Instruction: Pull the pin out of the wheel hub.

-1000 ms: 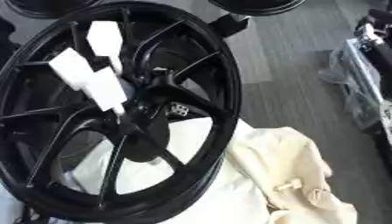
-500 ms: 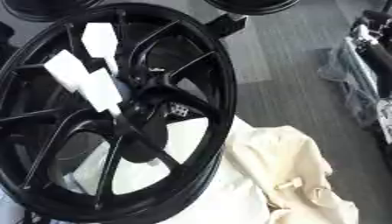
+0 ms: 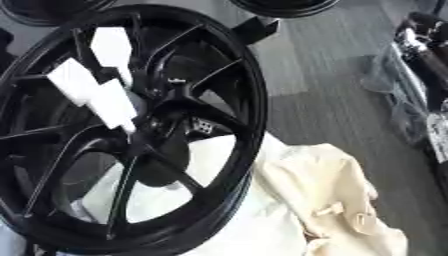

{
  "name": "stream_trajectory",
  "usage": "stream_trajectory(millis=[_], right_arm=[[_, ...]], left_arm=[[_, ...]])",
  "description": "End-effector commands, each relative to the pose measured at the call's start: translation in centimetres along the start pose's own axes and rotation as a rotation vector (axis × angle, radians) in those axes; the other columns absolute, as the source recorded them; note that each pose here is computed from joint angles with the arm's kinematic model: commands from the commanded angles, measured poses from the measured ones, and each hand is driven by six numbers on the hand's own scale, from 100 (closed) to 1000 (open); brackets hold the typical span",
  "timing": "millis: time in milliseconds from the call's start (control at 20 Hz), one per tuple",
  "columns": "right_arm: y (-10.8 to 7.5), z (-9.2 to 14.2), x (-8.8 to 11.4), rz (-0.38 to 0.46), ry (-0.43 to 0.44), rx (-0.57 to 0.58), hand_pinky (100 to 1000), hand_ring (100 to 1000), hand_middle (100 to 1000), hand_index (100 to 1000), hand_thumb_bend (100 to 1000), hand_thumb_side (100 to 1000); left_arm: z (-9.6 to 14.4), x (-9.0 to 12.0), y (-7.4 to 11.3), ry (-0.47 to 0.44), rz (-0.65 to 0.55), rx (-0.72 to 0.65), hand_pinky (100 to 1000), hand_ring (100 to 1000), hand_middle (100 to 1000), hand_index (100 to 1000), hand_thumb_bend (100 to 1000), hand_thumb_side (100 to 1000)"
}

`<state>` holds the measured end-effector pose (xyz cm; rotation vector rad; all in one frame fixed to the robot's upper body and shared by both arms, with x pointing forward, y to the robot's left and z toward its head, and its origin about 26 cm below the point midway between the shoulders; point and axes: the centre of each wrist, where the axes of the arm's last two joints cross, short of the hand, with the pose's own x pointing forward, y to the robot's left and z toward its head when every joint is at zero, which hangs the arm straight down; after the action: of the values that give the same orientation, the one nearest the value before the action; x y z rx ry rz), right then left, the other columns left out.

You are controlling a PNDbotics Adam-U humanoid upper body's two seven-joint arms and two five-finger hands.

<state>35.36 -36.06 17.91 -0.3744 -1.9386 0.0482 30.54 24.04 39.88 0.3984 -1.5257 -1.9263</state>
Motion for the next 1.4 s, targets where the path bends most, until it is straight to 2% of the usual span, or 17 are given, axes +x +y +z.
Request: stream_trajectory(millis=[50,300,600,750,900,1050,1400], right_arm=[[-0.7,-0.5,1.2,0.032,-0.038,0.002,972,782,711,832,100,439],[-0.5,-0.4,1.0,0.030,-0.029,0.004,972,780,707,831,100,442],[-0.3,-0.5,0.9,0.025,-0.027,0.010,972,779,704,830,100,442],[-0.2,-0.5,0.9,0.023,-0.026,0.012,972,780,703,830,100,443],[-0.2,-0.5,0.8,0.023,-0.022,0.011,972,779,701,829,100,445],[-0.1,-0.4,0.7,0.022,-0.019,0.011,972,778,700,829,100,445],[-0.2,-0.4,0.6,0.019,-0.016,0.005,972,778,698,828,100,445]], left_arm=[[-0.5,-0.3,0.3,0.017,-0.006,-0.015,837,833,762,801,439,408],[-1.4,-0.9,-0.2,0.014,-0.015,-0.043,827,828,751,787,498,306],[-2.6,-0.9,-0.6,0.030,-0.086,-0.061,807,797,711,776,516,265],[-3.1,-1.1,-0.9,0.031,-0.108,-0.072,807,797,712,775,516,248],[-3.2,-1.1,-0.9,0.035,-0.133,-0.070,808,803,731,790,538,193],[-3.4,-1.5,-0.9,0.051,-0.139,-0.069,806,799,726,788,510,181],[-4.1,-2.8,-0.4,0.060,-0.066,-0.055,802,793,720,768,470,171]])
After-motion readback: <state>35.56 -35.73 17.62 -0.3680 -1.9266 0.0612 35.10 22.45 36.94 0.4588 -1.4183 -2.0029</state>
